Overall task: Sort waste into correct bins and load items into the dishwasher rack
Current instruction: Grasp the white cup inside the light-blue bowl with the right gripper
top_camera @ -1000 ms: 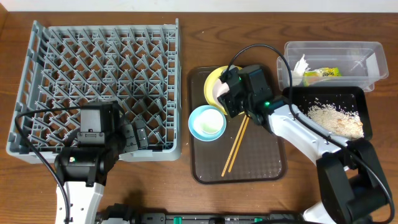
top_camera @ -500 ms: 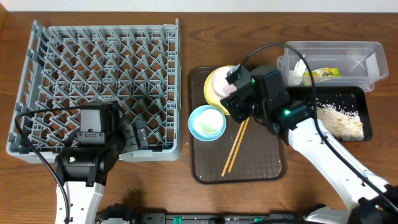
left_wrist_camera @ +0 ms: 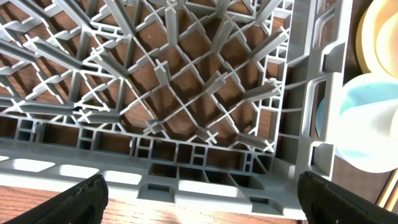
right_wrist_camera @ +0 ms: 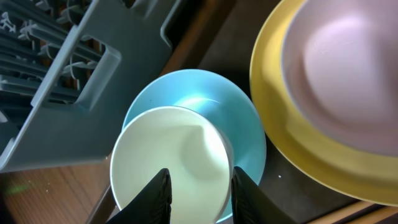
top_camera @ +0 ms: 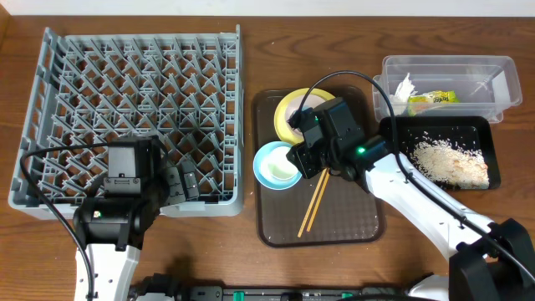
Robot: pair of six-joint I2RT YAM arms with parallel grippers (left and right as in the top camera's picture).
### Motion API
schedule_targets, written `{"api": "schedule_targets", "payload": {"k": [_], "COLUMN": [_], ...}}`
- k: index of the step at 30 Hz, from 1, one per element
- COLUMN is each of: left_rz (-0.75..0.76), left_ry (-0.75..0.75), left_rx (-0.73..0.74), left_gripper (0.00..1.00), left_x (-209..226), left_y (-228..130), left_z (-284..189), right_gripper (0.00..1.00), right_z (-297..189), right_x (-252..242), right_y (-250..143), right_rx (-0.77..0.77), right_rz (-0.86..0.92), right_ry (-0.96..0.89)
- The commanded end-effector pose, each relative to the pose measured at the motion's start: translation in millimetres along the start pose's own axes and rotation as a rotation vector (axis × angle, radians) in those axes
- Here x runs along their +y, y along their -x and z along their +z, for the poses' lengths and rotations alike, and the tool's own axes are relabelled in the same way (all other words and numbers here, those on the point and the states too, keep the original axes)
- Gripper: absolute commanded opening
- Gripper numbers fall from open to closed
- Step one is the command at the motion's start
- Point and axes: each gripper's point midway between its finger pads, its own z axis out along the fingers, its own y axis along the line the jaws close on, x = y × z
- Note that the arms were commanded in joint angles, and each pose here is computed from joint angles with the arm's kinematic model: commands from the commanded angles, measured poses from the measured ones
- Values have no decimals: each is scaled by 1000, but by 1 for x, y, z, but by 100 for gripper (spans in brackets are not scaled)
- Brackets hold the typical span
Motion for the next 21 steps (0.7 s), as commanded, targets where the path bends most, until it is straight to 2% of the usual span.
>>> {"api": "schedule_targets", "payload": {"k": [1,12,15,18,21], "left_rz": [-7,-7,-7,-7,-7], "left_ry": [-6,-6,-6,-6,-6], "left_rx": [-23,-23,-23,-23,-23], "left_gripper": [98,98,98,98,98], "left_x": [-2,-2,-2,-2,-2], "left_y": [7,7,7,7,7], "left_z": [-6,-6,-6,-6,-6], "right_gripper": [30,30,24,8,1], "right_z": [5,14,23,26,23], "right_x": [-1,-15,-18,-20,-18], "right_y": [-3,-19,-26,-28,-17], "right_rx": [15,78,107,113,72], "right_rz": [19,48,66,93,85], "right_ry": [-12,-71,-75,-77,-71]}}
